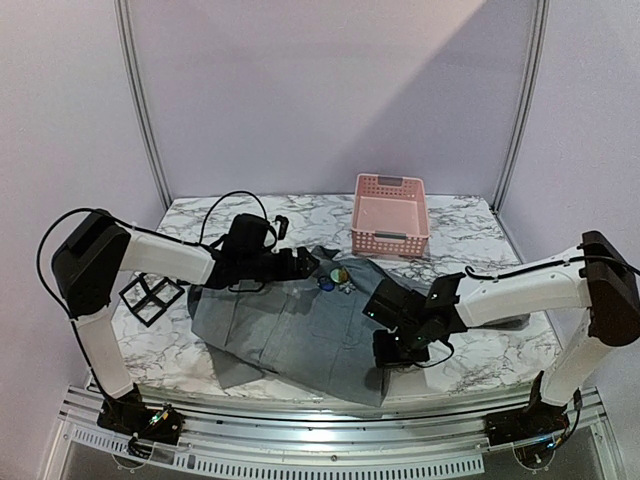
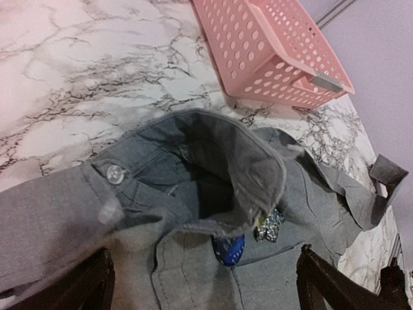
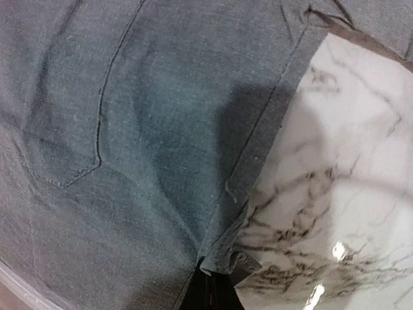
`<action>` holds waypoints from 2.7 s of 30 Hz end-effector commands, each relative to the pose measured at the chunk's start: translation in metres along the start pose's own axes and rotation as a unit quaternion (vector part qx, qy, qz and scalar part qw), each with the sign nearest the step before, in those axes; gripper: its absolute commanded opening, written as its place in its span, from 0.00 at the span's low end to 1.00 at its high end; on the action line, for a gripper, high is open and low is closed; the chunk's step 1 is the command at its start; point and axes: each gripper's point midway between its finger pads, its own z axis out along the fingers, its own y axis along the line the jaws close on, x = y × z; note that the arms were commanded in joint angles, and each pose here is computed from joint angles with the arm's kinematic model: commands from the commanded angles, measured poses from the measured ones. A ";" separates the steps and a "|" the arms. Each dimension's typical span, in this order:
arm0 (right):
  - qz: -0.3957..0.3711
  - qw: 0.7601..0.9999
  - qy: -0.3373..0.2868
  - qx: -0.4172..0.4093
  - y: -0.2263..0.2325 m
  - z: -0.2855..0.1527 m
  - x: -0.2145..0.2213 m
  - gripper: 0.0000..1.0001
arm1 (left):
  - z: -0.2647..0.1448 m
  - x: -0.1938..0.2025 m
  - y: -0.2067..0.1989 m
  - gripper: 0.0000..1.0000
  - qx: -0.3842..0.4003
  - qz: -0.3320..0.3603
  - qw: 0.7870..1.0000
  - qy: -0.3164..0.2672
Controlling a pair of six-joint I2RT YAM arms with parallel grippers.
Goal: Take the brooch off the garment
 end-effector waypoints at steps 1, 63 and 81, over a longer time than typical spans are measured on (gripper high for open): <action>0.014 0.998 0.047 0.024 -0.013 -0.007 0.036 0.00 | 0.009 0.012 0.004 0.98 -0.007 0.009 1.000 0.014; -0.029 0.989 -0.146 -0.023 -0.117 -0.033 -0.172 0.55 | 0.073 -0.020 -0.027 0.53 -0.047 0.069 0.994 0.075; -0.048 0.990 -0.133 -0.026 -0.115 -0.011 -0.180 0.27 | 0.073 -0.015 -0.016 0.07 -0.048 0.067 0.994 0.073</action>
